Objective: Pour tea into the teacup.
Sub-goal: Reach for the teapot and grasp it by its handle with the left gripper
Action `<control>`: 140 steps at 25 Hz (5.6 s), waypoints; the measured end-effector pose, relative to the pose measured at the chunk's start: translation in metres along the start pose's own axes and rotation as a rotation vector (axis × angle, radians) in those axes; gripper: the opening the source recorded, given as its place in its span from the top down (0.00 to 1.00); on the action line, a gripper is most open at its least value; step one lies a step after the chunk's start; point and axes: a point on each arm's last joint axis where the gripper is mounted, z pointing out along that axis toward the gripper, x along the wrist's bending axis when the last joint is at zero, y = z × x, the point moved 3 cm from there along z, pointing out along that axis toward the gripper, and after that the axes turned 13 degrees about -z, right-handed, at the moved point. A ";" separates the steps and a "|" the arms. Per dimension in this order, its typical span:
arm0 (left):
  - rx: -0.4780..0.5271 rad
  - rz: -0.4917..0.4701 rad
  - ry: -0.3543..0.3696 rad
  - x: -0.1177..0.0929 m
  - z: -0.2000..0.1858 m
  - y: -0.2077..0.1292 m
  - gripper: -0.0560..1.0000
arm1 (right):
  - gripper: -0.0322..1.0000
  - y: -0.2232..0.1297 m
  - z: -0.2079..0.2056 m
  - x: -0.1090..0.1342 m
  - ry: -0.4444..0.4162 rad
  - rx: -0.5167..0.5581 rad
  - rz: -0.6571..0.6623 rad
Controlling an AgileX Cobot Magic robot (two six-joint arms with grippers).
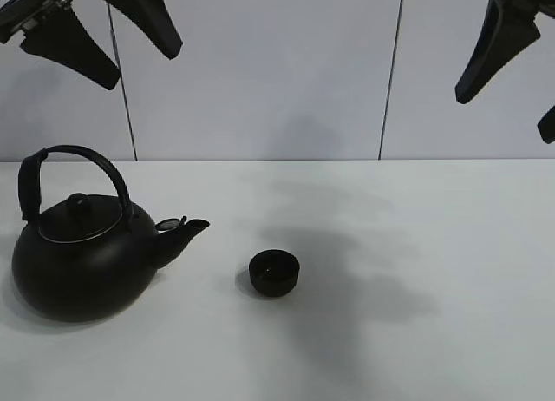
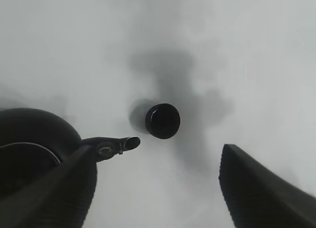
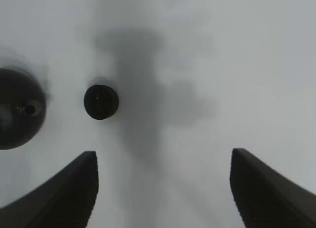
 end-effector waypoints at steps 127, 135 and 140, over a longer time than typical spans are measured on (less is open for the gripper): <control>-0.868 0.285 0.037 0.158 0.071 -0.090 0.52 | 0.48 0.001 0.000 0.003 0.025 -0.010 -0.067; -0.852 0.281 0.046 0.159 0.072 -0.091 0.66 | 0.48 0.001 0.000 0.003 0.025 -0.010 -0.066; -0.853 0.286 0.062 0.161 0.072 -0.091 0.76 | 0.48 0.001 0.000 0.003 0.026 -0.010 -0.065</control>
